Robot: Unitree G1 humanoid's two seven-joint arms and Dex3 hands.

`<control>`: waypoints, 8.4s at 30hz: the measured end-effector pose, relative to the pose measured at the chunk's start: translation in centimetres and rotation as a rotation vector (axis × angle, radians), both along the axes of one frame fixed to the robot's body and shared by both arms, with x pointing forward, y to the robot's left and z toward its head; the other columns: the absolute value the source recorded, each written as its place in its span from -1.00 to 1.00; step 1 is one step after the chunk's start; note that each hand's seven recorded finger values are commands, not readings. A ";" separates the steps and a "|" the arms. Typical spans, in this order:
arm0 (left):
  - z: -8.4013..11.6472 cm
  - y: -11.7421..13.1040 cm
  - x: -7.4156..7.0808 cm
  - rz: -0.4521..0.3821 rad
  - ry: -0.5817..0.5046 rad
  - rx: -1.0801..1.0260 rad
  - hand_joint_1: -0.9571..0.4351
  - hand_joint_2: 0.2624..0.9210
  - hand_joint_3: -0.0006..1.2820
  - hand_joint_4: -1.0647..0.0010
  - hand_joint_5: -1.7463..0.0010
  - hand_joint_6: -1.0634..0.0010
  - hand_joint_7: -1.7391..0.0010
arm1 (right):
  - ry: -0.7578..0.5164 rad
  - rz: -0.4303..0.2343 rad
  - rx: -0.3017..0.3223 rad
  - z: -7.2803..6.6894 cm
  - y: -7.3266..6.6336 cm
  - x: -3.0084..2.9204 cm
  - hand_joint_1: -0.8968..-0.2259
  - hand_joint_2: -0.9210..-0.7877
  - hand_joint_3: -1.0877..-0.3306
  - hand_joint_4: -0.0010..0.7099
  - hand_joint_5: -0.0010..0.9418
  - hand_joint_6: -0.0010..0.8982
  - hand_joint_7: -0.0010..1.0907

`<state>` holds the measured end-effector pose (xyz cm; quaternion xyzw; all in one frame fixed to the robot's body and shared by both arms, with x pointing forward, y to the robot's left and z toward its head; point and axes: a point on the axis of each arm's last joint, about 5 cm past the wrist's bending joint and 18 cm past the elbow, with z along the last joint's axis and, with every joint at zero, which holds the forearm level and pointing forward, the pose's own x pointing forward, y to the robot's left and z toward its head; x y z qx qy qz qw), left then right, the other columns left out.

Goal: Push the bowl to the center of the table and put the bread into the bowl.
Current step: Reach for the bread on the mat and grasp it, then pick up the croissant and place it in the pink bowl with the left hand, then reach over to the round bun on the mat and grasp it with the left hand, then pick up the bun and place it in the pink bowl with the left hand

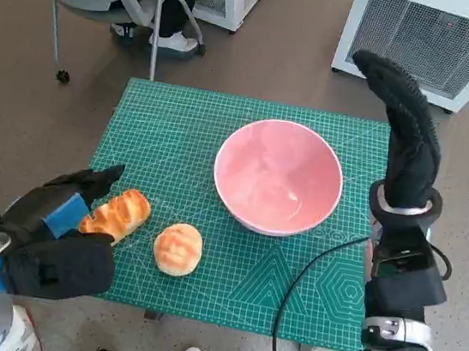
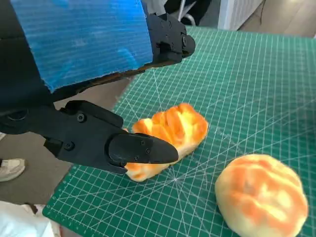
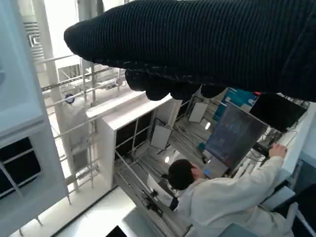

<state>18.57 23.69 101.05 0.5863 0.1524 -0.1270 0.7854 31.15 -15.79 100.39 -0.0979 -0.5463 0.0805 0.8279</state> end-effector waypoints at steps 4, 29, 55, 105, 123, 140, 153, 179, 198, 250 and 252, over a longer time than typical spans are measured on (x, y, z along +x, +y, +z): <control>-0.4 0.0 0.1 0.009 0.012 0.010 -0.45 1.00 -0.76 0.67 0.99 0.62 0.99 | 0.006 -0.001 0.000 -0.2 0.0 -0.05 -0.08 -1.00 -0.22 -0.04 -0.98 -0.61 -0.29; -6.2 0.1 2.1 0.134 0.101 -0.025 -0.40 1.00 -0.71 0.53 0.96 0.55 0.98 | 0.031 -0.013 0.009 -0.8 0.1 -0.16 -0.04 -1.00 -0.21 -0.02 -0.99 -0.61 -0.30; -8.8 1.0 4.0 0.193 -0.168 -0.063 0.36 1.00 -0.80 -0.18 -0.51 -0.07 -0.26 | 0.056 0.001 0.009 -1.1 0.1 -0.19 -0.02 -1.00 -0.20 -0.02 -0.99 -0.61 -0.32; 1.8 -12.6 11.1 -0.437 -0.673 -0.317 0.37 1.00 -0.94 -0.45 -0.22 -0.14 -0.37 | 0.084 -0.013 -0.007 -1.1 -0.5 -0.06 -0.07 -1.00 -0.20 -0.03 -1.00 -0.63 -0.32; -1.8 -13.4 14.0 -0.517 -0.292 -0.272 0.00 1.00 -0.88 0.50 0.80 0.42 0.71 | 0.072 -0.028 -0.012 -0.8 -0.6 -0.08 -0.07 -1.00 -0.20 -0.03 -1.00 -0.64 -0.31; 1.2 -11.2 13.2 -0.627 -0.157 -0.219 -0.34 1.00 -0.90 1.00 1.00 0.80 1.00 | 0.073 -0.031 -0.008 -0.9 -0.7 -0.19 -0.12 -1.00 -0.18 -0.03 -1.00 -0.65 -0.32; 2.0 -6.7 8.9 -0.629 -0.316 -0.269 -0.24 1.00 -0.93 0.98 1.00 0.67 0.96 | 0.074 -0.029 -0.004 -1.1 -0.6 -0.28 -0.08 -1.00 -0.19 -0.03 -1.00 -0.65 -0.32; -1.0 -1.7 1.7 -0.503 -0.101 -0.246 -0.14 0.92 -1.00 0.69 0.99 0.42 0.97 | 0.081 -0.022 0.010 -1.3 -0.5 -0.35 -0.01 -1.00 -0.20 -0.02 -1.00 -0.64 -0.32; -4.6 -3.0 2.6 -0.478 0.159 -0.232 -0.12 0.92 -1.00 0.76 1.00 0.47 1.00 | 0.088 -0.002 -0.001 -1.3 -0.6 -0.35 -0.07 -1.00 -0.18 -0.01 -0.99 -0.64 -0.33; 3.6 -7.9 6.3 -0.593 -0.796 -0.560 0.38 0.98 -0.93 -0.28 -0.36 -0.31 -0.25 | 0.111 0.016 -0.007 -1.5 -0.7 -0.28 -0.03 -1.00 -0.18 -0.04 -1.00 -0.66 -0.31; 3.9 -8.7 7.0 -0.612 -0.834 -0.576 0.38 0.99 -0.93 -0.29 -0.34 -0.31 -0.26 | 0.111 0.016 -0.008 -1.5 -0.7 -0.28 -0.02 -1.00 -0.18 -0.04 -1.00 -0.66 -0.31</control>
